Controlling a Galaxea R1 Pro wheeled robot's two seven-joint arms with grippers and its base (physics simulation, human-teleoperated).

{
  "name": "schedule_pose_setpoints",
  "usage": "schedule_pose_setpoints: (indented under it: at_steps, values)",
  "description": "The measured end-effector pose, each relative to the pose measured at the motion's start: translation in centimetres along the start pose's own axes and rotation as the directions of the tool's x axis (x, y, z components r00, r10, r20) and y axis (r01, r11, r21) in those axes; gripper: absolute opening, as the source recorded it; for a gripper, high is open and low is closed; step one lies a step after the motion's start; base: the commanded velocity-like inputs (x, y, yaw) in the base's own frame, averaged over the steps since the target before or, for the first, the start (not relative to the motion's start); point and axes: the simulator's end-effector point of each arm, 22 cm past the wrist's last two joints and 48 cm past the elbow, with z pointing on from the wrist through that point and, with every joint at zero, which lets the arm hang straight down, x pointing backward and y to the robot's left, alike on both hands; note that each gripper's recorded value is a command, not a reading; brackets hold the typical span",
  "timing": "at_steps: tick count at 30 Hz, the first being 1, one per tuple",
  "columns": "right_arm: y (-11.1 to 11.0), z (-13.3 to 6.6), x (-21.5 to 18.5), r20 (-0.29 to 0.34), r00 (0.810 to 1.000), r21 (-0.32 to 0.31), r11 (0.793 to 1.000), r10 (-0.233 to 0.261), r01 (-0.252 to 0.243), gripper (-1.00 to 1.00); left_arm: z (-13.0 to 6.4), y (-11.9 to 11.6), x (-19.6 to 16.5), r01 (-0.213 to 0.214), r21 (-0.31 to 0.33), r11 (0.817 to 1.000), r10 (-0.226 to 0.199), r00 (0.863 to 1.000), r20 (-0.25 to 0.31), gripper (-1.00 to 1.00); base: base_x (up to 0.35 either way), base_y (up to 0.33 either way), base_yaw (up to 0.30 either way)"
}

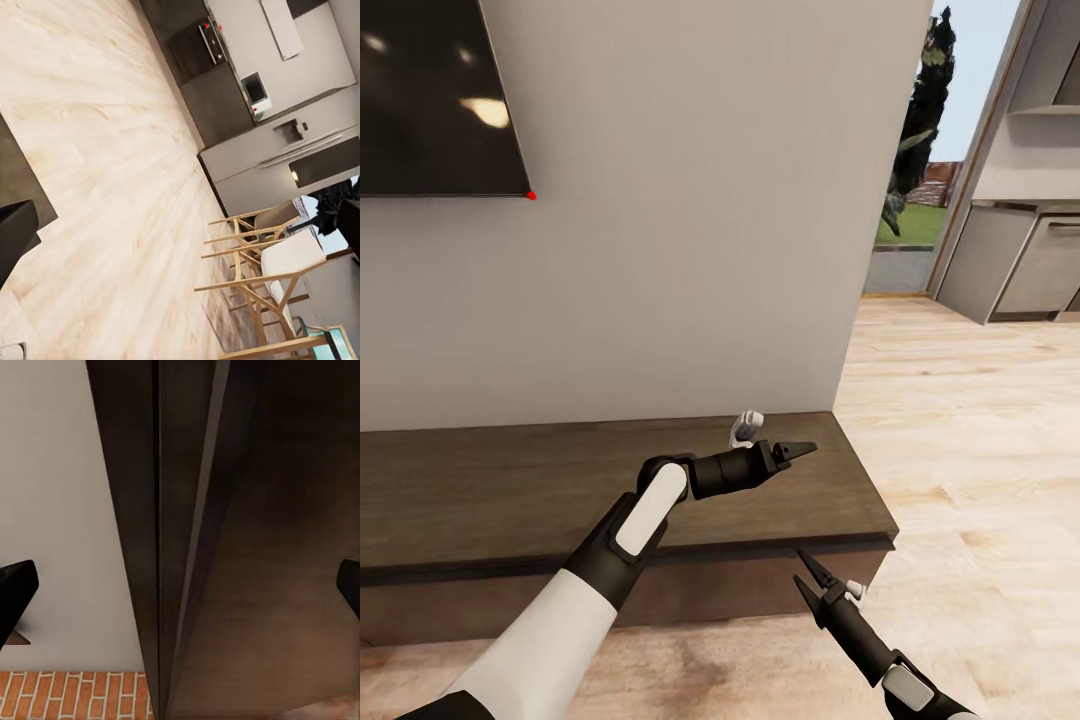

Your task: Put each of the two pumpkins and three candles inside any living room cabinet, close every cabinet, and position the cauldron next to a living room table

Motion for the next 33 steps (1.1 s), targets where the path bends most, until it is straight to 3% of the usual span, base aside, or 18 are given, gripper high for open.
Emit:
schedule_pose_setpoints:
  at_steps: [33]
  values:
    - [-0.04, 0.00, 0.00, 0.000, 1.000, 0.002, 1.000, 0.000, 0.000, 1.00, 0.00, 0.02, 0.00, 0.000, -0.001, 1.000, 0.000, 1.000, 0.000, 1.00, 0.022, 0.000, 0.000]
